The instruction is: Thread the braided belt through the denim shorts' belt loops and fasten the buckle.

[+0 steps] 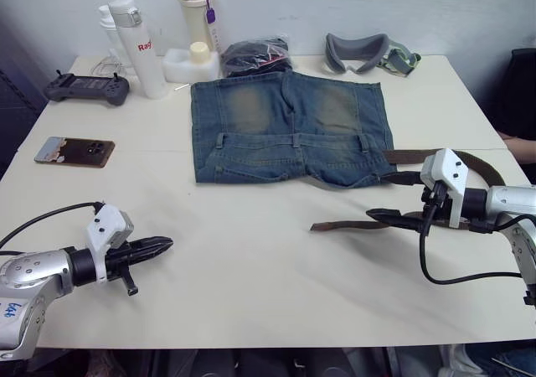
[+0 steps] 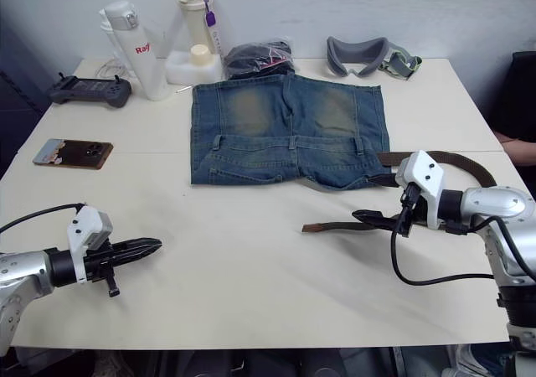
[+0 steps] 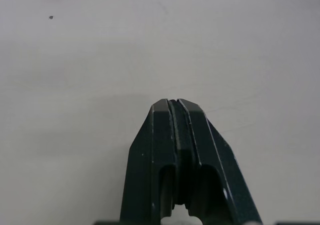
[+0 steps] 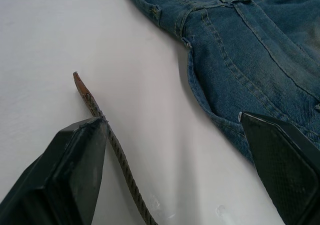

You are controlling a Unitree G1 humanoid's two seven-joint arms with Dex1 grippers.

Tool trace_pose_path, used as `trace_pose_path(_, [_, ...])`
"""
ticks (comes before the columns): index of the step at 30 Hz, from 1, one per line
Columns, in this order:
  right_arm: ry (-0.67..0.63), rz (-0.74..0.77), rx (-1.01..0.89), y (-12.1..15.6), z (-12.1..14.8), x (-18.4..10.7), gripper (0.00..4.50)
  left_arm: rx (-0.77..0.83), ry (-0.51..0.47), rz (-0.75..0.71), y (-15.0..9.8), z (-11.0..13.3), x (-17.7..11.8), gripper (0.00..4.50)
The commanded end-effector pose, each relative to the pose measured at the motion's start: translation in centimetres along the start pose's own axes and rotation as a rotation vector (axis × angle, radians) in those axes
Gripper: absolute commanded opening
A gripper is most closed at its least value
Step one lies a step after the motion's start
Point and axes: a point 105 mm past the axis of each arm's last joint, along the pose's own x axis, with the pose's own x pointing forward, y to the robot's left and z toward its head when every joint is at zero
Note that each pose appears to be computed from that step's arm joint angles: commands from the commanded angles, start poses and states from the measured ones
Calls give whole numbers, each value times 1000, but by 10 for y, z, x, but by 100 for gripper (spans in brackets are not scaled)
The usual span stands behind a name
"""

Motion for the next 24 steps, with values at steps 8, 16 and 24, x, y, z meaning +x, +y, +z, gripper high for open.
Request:
trace_pose_path(8, [-15,11,-21,-6,11,-3,448,-37,-182,-58,-15,32,-1,0])
trace_pose_path(16, [-25,36,-8,-1,18,-6,448,16,-264,-155,-23,55,-5,0])
trace_pose_path(24, [15,135,-41,23,31,-9,448,67,-244,-327,-37,77,-2,0])
